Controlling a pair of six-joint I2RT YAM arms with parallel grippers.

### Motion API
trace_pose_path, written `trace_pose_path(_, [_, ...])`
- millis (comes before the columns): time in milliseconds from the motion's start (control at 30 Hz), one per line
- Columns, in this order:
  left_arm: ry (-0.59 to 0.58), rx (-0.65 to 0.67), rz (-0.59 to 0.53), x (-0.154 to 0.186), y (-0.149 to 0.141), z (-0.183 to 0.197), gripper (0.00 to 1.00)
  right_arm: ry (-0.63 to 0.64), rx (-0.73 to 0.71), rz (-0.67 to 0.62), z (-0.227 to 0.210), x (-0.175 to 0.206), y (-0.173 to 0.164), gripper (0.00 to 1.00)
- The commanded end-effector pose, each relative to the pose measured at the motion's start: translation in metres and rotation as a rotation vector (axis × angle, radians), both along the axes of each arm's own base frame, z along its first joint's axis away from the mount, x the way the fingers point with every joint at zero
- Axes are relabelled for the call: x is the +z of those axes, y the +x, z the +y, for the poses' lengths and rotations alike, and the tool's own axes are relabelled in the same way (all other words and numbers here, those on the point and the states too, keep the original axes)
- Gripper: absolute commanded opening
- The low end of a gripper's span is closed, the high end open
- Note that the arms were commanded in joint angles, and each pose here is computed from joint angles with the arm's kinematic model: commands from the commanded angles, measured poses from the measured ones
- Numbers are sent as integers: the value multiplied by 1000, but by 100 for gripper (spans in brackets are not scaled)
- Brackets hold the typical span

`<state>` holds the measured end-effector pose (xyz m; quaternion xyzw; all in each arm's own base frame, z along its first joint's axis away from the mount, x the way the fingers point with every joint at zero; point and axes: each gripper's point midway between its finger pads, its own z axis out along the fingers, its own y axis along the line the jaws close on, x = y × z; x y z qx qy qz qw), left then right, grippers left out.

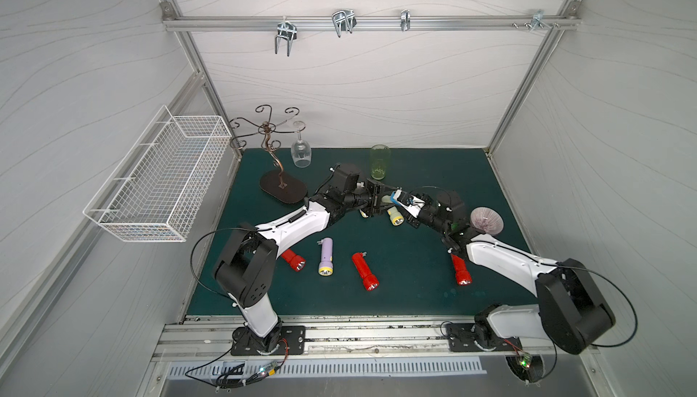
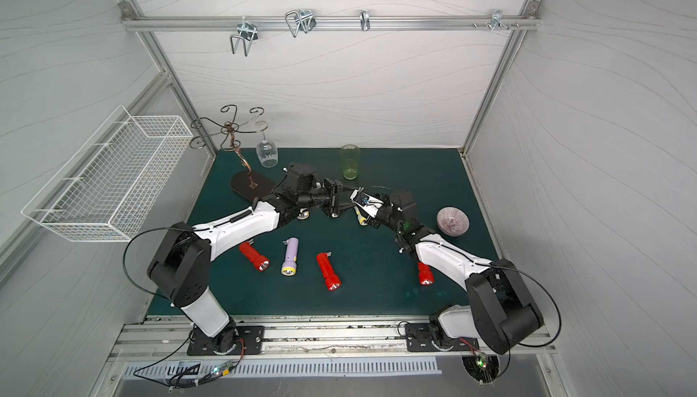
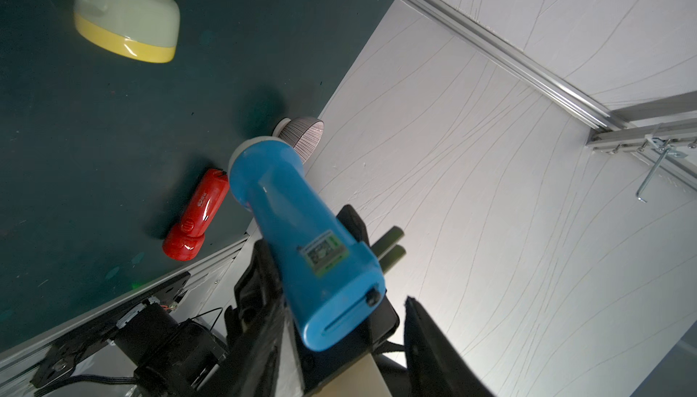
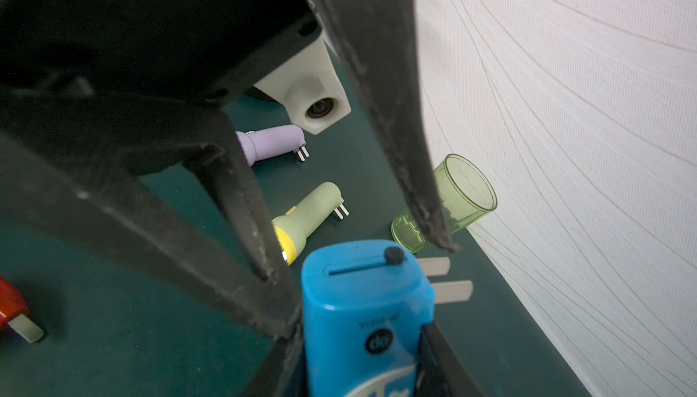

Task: Close the plug at the bottom of the flashlight
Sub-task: Close the plug of the flashlight.

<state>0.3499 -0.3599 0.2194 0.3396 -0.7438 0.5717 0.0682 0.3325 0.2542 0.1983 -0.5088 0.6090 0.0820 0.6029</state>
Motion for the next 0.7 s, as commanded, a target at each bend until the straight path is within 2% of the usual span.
trace_pose_path(0, [-50, 14, 12, 11, 5, -6, 48, 14, 0, -69, 1, 16, -4, 0])
trace_pose_path(200, [-35, 17, 26, 6, 2, -4, 38, 21, 9, -92, 5, 21, -6, 0])
trace_pose_path(667, [-9, -17, 49, -5, -9, -7, 39, 13, 66, -138, 21, 33, -12, 0])
